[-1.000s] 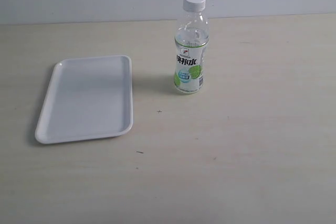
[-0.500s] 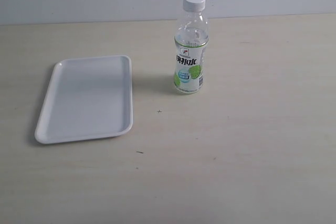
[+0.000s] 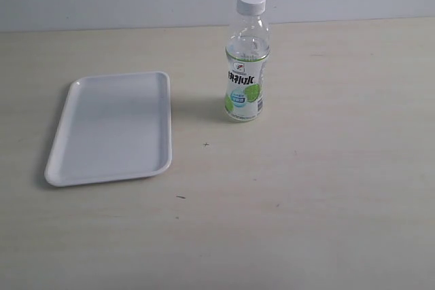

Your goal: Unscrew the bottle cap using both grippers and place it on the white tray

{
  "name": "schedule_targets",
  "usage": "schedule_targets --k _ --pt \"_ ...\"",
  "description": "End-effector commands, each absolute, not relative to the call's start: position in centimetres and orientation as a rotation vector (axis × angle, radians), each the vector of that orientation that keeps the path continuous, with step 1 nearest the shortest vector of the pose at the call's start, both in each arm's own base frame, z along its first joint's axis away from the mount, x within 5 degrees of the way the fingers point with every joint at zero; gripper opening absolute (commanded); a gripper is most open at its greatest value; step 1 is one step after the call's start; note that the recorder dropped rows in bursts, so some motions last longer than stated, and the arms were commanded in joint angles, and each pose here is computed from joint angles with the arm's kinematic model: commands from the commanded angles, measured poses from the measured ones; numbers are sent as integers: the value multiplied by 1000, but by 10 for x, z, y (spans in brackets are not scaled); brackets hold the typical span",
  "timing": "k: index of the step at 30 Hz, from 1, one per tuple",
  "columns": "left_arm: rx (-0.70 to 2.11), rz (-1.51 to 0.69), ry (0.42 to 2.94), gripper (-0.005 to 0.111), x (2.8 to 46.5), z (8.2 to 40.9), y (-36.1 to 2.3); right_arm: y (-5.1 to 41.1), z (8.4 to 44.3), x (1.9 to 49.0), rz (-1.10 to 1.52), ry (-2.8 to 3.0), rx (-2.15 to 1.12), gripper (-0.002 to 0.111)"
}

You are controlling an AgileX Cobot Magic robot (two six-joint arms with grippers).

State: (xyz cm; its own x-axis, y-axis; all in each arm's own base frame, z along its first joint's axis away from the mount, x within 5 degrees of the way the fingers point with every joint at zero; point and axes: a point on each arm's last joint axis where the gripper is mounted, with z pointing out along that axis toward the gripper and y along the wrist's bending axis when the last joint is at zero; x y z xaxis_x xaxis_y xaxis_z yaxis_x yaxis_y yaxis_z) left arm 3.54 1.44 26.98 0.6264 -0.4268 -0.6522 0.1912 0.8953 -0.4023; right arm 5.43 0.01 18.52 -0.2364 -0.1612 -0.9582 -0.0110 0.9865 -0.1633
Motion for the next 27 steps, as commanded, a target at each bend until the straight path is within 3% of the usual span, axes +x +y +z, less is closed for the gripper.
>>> schedule_targets --k 1,6,10,17,22,27 --pt "-248 -250 713 0 37 317 15 0 185 54 -146 1789 -116 0" --pt "-124 -120 909 0 101 355 3 0 185 54 -146 1789 -116 0" --pt "42 -164 1113 0 171 349 -18 0 185 54 -146 1789 -116 0" --pt "537 -360 1319 0 281 282 -68 0 185 54 -146 1789 -116 0" --pt "785 -455 1390 0 320 227 -87 0 185 54 -146 1789 -116 0" --pt "782 -582 1412 0 345 182 -94 0 185 54 -142 1789 -113 0"
